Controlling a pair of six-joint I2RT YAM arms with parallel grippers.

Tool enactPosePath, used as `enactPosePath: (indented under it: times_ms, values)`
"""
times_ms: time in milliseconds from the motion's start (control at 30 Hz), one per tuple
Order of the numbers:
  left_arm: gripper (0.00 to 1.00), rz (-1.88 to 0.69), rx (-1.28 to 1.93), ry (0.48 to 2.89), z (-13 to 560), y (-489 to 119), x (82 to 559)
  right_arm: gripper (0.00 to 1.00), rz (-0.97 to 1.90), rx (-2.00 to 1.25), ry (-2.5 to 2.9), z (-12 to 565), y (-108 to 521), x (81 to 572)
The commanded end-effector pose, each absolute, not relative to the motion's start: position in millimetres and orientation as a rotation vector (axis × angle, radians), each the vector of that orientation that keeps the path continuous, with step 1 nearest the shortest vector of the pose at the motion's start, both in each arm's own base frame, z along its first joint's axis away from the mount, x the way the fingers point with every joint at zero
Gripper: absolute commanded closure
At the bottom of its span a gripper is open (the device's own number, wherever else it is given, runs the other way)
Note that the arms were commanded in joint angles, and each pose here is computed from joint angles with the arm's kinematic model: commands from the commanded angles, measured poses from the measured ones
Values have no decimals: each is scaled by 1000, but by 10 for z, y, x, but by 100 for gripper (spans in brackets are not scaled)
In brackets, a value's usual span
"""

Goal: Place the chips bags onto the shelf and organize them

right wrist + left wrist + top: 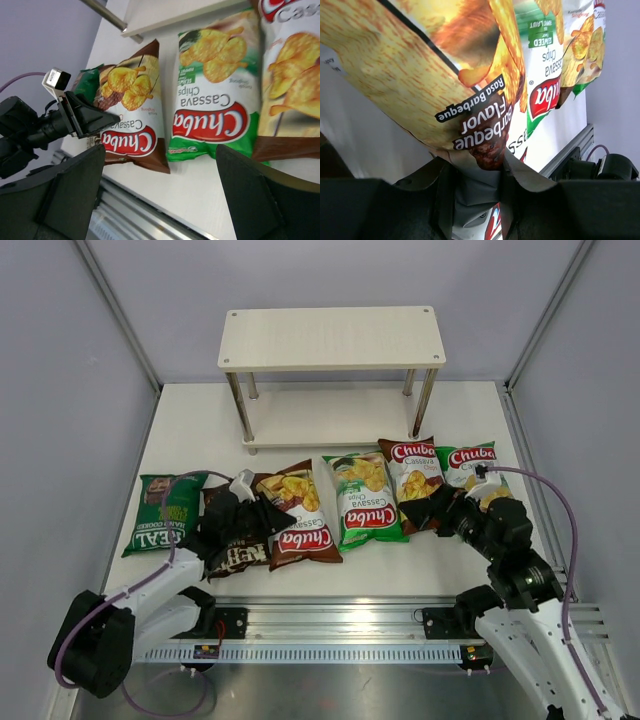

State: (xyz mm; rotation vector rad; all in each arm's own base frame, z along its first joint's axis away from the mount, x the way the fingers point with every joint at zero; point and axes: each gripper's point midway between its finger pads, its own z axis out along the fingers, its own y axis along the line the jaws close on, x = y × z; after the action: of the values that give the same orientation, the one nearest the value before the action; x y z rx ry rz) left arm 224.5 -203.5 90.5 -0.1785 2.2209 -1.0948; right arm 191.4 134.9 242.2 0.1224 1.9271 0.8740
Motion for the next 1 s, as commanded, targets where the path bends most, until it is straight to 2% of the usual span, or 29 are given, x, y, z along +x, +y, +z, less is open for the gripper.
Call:
enactPosePath:
  times_ms: [0,200,300,667,967]
  values:
    - [85,-1117,-220,2069,1264,-1987,2333,1,1137,131,1926,2412,1692,1908]
    - [87,-1182,-230,1903,1788,-1935,2280,1,1546,188,1889,2309,2057,1832]
    - [87,-1235,-238,1801,2124,-1912,2238,1,1665,203,1825,2325,2142,1814]
    - [84,-1490,-181,1450,3332,-1911,1968,0,1737,-94,1732,2587,2712,1530]
    - [82,-1617,-231,1306,3650,-1837,1831,1,1654,-225,1541,2980,3172,1455]
